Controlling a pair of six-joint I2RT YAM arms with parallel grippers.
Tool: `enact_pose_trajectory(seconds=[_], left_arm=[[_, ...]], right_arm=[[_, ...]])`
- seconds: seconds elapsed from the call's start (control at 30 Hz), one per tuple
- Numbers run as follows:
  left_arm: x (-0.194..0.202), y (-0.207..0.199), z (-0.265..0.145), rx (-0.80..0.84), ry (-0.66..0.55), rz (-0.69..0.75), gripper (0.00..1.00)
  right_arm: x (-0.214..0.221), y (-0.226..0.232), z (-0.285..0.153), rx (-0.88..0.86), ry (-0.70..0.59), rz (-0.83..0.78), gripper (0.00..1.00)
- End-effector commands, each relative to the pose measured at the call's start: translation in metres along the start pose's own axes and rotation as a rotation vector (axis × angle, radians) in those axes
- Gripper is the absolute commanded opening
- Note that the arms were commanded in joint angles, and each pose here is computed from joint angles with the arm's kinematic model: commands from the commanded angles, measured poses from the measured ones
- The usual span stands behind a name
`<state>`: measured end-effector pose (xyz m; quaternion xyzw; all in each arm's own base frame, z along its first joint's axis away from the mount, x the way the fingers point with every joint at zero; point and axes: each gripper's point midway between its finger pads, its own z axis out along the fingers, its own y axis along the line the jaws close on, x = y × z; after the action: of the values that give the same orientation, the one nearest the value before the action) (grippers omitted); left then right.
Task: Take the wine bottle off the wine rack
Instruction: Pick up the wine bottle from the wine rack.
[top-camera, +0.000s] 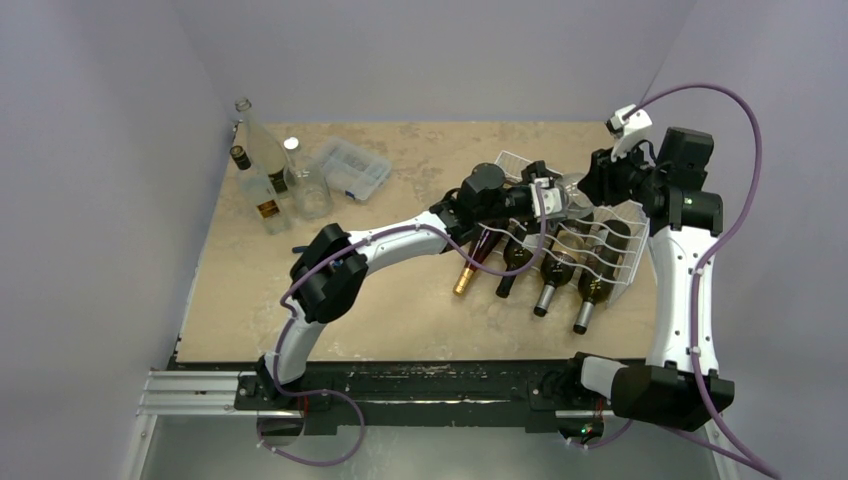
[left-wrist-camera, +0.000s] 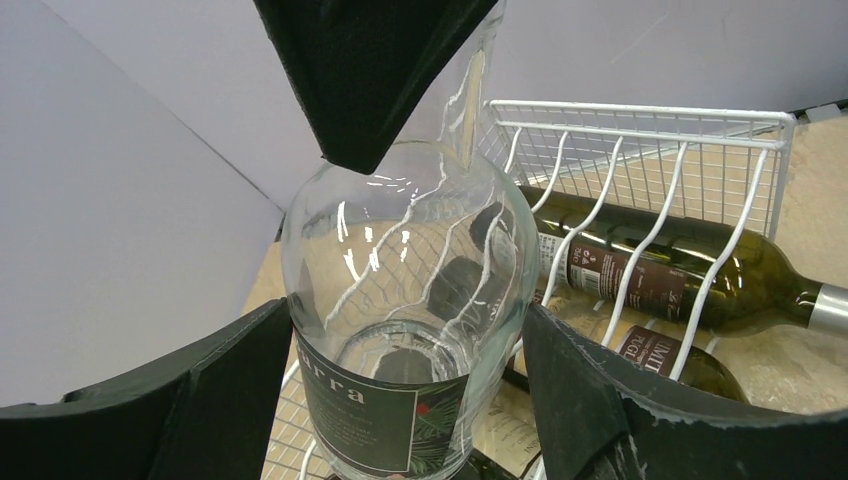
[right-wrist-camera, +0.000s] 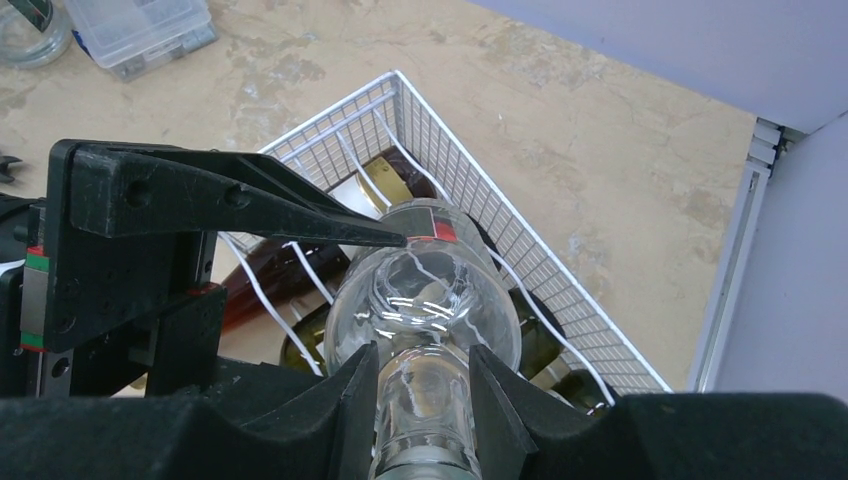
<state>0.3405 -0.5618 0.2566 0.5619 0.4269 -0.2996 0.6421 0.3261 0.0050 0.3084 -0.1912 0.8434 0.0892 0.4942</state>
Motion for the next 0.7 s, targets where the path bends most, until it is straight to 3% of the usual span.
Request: enact_pose_trajectory(seconds=[0.0,0.67], left_arm=[[-0.030,0.014,0.004,-0.067,-0.106,0.006,0.77],[0.000,0.012,0.016,-0.098,-0.059,-0.038,0.96]], right_arm=[[-0.015,0.001,0.000,-0.006,-0.037,-0.014,0.00],[-0.033,0.011,0.025,-0.062,-0.026,-0.016,0.05]])
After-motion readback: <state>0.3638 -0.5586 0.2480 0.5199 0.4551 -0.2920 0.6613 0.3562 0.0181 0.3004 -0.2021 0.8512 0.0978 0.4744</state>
